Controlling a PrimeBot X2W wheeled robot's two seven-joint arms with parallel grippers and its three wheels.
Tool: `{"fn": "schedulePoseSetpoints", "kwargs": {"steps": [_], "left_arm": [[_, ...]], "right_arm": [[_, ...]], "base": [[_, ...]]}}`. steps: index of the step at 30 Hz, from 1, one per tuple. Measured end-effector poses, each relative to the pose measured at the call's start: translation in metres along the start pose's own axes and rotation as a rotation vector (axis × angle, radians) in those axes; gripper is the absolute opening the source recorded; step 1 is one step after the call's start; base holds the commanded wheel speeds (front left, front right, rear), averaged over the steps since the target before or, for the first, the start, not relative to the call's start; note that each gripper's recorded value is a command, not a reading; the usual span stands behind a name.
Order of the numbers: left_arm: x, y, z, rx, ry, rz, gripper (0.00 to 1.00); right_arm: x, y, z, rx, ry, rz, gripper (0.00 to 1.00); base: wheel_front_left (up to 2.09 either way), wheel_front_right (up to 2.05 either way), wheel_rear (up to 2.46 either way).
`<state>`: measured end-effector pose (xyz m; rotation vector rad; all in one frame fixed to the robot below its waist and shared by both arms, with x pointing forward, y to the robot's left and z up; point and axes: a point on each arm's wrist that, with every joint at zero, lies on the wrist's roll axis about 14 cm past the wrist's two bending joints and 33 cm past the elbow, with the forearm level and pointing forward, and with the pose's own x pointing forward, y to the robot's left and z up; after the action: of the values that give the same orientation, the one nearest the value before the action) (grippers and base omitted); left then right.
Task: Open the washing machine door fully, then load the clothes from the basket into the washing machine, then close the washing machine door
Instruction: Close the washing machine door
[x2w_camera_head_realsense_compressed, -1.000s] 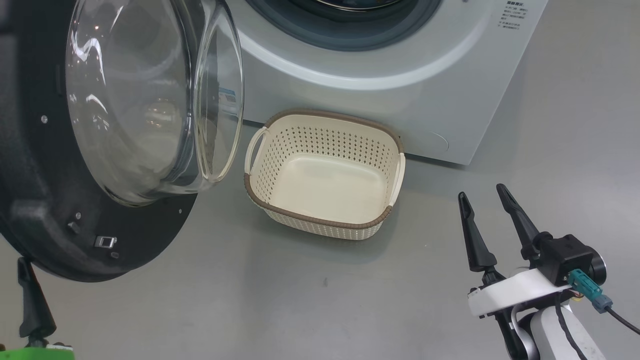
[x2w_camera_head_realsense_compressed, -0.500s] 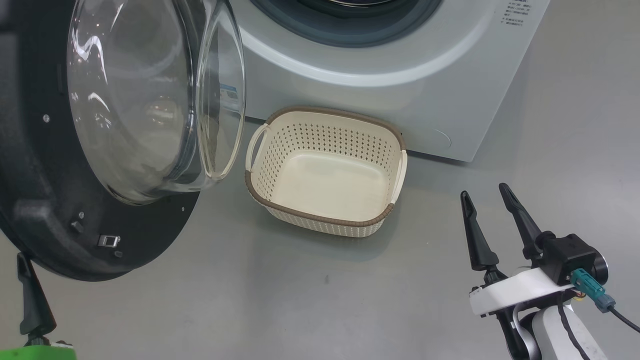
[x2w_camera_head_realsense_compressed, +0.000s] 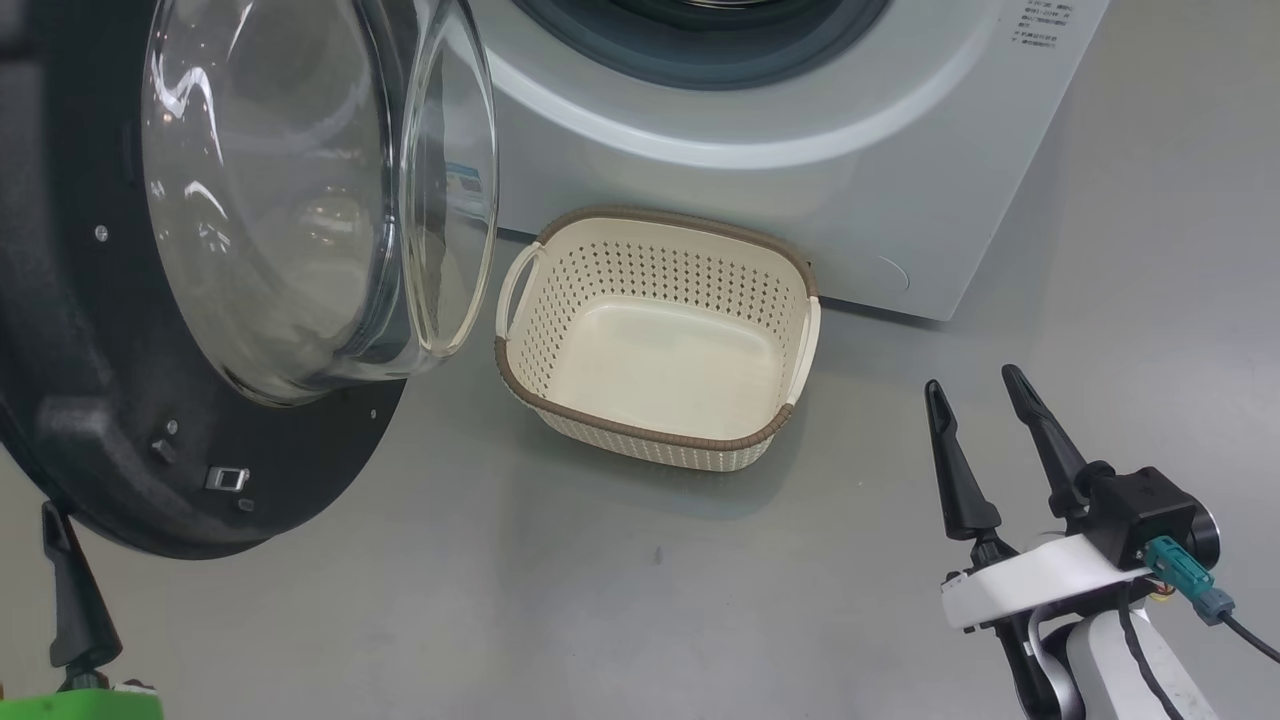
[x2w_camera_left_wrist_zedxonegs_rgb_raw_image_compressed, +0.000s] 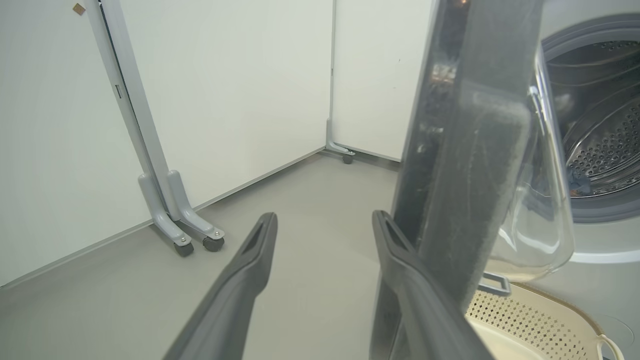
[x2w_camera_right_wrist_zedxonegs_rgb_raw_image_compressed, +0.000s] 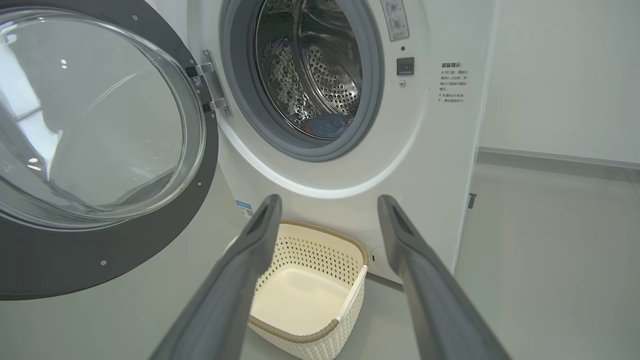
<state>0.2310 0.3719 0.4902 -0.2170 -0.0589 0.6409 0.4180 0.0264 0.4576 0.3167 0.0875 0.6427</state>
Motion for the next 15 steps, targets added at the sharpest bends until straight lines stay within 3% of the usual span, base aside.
{"fn": "schedulePoseSetpoints", "kwargs": {"steps": [15], "left_arm": [[0.0002,-0.0011,0.0017,0.003,-0.01,0.007,1.0]], "right_arm": [[-0.0004,-0.0015,0.0,0.001,0.0,-0.005,1.0]], "base": [[0.0,0.0,0.0]]}}
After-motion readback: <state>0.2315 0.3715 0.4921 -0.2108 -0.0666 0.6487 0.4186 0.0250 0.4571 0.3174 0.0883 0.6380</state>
